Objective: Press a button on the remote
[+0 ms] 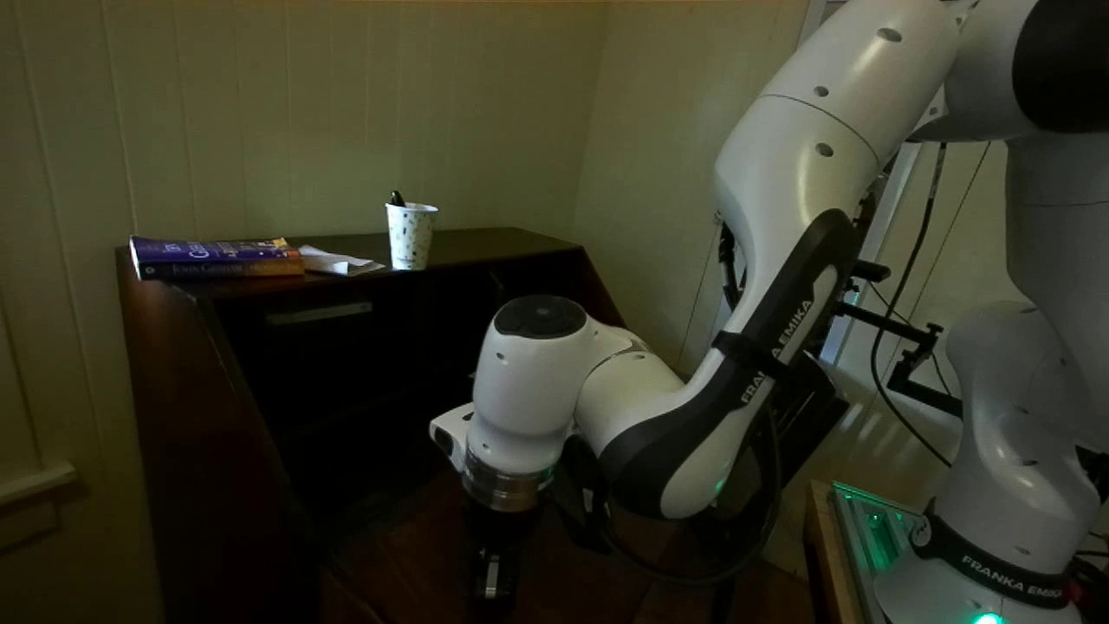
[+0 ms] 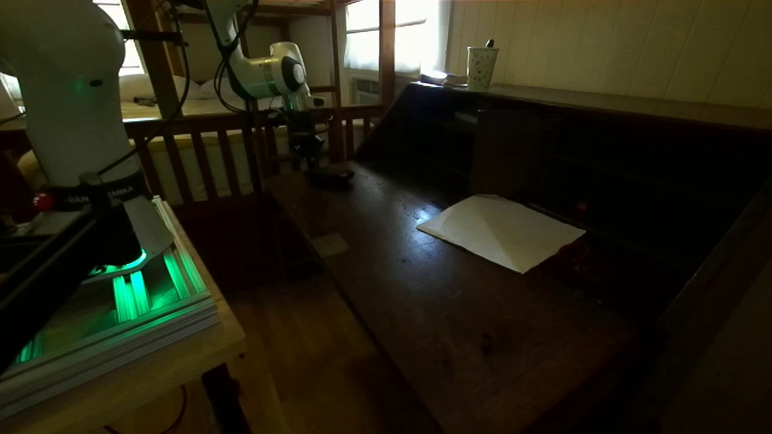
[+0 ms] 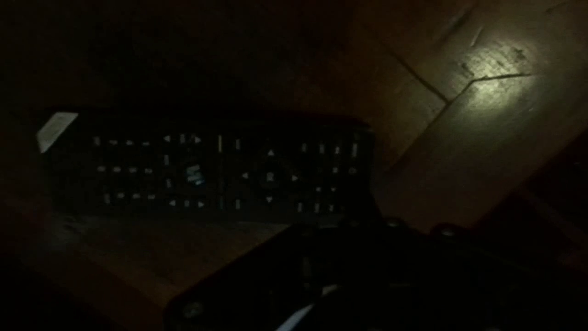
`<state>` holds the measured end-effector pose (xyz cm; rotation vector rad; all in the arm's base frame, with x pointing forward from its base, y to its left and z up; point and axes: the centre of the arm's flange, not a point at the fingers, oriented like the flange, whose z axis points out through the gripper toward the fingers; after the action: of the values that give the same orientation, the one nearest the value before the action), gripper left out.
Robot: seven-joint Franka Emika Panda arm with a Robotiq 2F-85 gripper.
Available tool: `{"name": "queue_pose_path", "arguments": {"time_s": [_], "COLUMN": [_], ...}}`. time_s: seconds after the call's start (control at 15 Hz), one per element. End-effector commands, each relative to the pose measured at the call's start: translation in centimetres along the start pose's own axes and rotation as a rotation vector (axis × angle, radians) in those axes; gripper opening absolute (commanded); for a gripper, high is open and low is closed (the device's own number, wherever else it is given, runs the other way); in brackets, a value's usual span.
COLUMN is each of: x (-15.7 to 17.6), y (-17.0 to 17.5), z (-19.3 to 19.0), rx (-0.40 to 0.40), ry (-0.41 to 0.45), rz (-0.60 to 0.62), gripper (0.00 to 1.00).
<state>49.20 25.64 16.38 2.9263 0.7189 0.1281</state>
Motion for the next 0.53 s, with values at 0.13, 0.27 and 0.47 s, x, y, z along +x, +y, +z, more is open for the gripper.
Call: {"name": "queue_pose_path", "arguments": {"time_s": [0.13,0.27,0.47], "x": [-3.2,-4.4,-7.0], "y": [2.5,2.9,3.4], "z": [-3.8,-6.3,-11.5], "rx": [0.108,0.136,0.12], "ry": [0.014,0.02,0.061], "rz": [0.051,0.051,0.054], "gripper": [0.0,0.0,0.27]}}
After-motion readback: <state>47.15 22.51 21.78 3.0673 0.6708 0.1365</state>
